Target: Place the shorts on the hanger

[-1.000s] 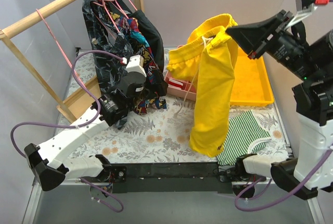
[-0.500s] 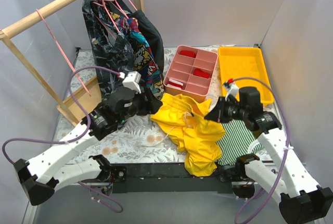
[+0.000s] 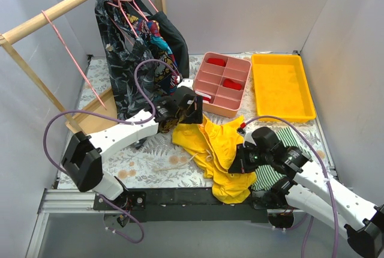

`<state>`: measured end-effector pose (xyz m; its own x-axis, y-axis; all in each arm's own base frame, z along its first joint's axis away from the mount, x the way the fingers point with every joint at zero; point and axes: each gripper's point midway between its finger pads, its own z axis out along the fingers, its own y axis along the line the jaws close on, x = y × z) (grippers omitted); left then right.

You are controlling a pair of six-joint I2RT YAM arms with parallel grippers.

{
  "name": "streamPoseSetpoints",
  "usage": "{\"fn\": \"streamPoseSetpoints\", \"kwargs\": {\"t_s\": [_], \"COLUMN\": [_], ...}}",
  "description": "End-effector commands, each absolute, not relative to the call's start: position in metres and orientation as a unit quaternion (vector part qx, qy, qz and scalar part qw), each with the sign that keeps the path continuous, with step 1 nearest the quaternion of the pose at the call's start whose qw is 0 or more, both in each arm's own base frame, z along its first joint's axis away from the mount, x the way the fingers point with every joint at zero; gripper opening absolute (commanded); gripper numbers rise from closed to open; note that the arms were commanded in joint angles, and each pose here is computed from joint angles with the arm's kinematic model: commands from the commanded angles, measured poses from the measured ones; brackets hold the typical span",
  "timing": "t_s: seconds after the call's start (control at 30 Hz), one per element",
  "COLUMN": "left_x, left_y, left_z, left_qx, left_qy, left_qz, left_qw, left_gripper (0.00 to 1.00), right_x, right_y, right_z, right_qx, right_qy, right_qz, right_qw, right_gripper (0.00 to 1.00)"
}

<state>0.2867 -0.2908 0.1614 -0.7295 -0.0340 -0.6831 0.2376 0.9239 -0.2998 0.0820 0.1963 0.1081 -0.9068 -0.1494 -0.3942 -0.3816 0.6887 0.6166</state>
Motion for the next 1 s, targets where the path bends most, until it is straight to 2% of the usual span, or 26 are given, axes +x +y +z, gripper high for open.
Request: {"fn": "streamPoseSetpoints", "kwargs": {"t_s": [0.0, 0.07, 0.1, 0.23, 0.33, 0.4, 0.43, 0.53, 0.57, 0.63, 0.67, 0.7, 0.73, 0.8, 0.83, 0.93, 0.97], "left_x": [0.303, 0.303, 0.303, 0.298, 0.294, 0.296, 0.297, 0.298, 0.298, 0.294, 0.295, 0.294, 0.294, 0.294, 0.291, 0.282, 0.281], "left_y": [-0.279, -0.281, -0.279, -0.274, -0.273, -0.272, -0.273, -0.284, -0.289, -0.287, -0.285, -0.282, -0.274, -0.268, -0.263, -0.253, -0.253], "left_z": [0.166, 0.153, 0.149, 0.134, 0.123, 0.111, 0.108, 0.104, 0.105, 0.101, 0.103, 0.109, 0.114, 0.136, 0.17, 0.241, 0.276], "left_qx": [0.058, 0.066, 0.067, 0.072, 0.077, 0.076, 0.074, 0.077, 0.077, 0.077, 0.071, 0.067, 0.059, 0.049, 0.044, 0.066, 0.069], "left_qy": [0.91, 0.918, 0.921, 0.929, 0.935, 0.937, 0.938, 0.937, 0.936, 0.936, 0.935, 0.933, 0.931, 0.921, 0.904, 0.868, 0.85], "left_qz": [-0.134, -0.122, -0.114, -0.1, -0.092, -0.083, -0.082, -0.106, -0.117, -0.12, -0.119, -0.12, -0.11, -0.119, -0.142, -0.182, -0.204], "left_qw": [0.389, 0.371, 0.367, 0.35, 0.334, 0.33, 0.329, 0.323, 0.324, 0.322, 0.327, 0.334, 0.344, 0.369, 0.4, 0.457, 0.481], "left_gripper": [0.64, 0.61, 0.56, 0.46, 0.48, 0.52, 0.58, 0.58, 0.56, 0.43, 0.18, 0.05, 0.0, 0.0, 0.0, 0.0, 0.0], "right_x": [0.075, 0.074, 0.074, 0.076, 0.077, 0.079, 0.08, 0.087, 0.09, 0.102, 0.107, 0.111, 0.125, 0.137, 0.148, 0.183, 0.195], "right_y": [0.176, 0.171, 0.169, 0.168, 0.167, 0.165, 0.165, 0.163, 0.162, 0.158, 0.157, 0.155, 0.153, 0.153, 0.15, 0.152, 0.154], "right_z": [0.092, 0.09, 0.089, 0.09, 0.09, 0.091, 0.091, 0.096, 0.098, 0.109, 0.114, 0.119, 0.135, 0.151, 0.164, 0.222, 0.264], "right_qx": [-0.107, -0.104, -0.103, -0.102, -0.104, -0.103, -0.102, -0.092, -0.088, -0.075, -0.072, -0.066, -0.054, -0.045, -0.034, -0.016, -0.007], "right_qy": [0.929, 0.932, 0.933, 0.934, 0.935, 0.935, 0.936, 0.936, 0.937, 0.938, 0.937, 0.937, 0.931, 0.925, 0.92, 0.893, 0.871], "right_qz": [0.319, 0.309, 0.306, 0.3, 0.296, 0.293, 0.289, 0.281, 0.276, 0.258, 0.253, 0.245, 0.234, 0.228, 0.216, 0.204, 0.216], "right_qw": [0.155, 0.157, 0.156, 0.163, 0.167, 0.17, 0.174, 0.189, 0.195, 0.221, 0.232, 0.24, 0.276, 0.3, 0.325, 0.401, 0.442], "right_gripper": [0.01, 0.01, 0.01, 0.01, 0.01, 0.01, 0.01, 0.01, 0.01, 0.01, 0.01, 0.01, 0.01, 0.01, 0.01, 0.01, 0.01]}}
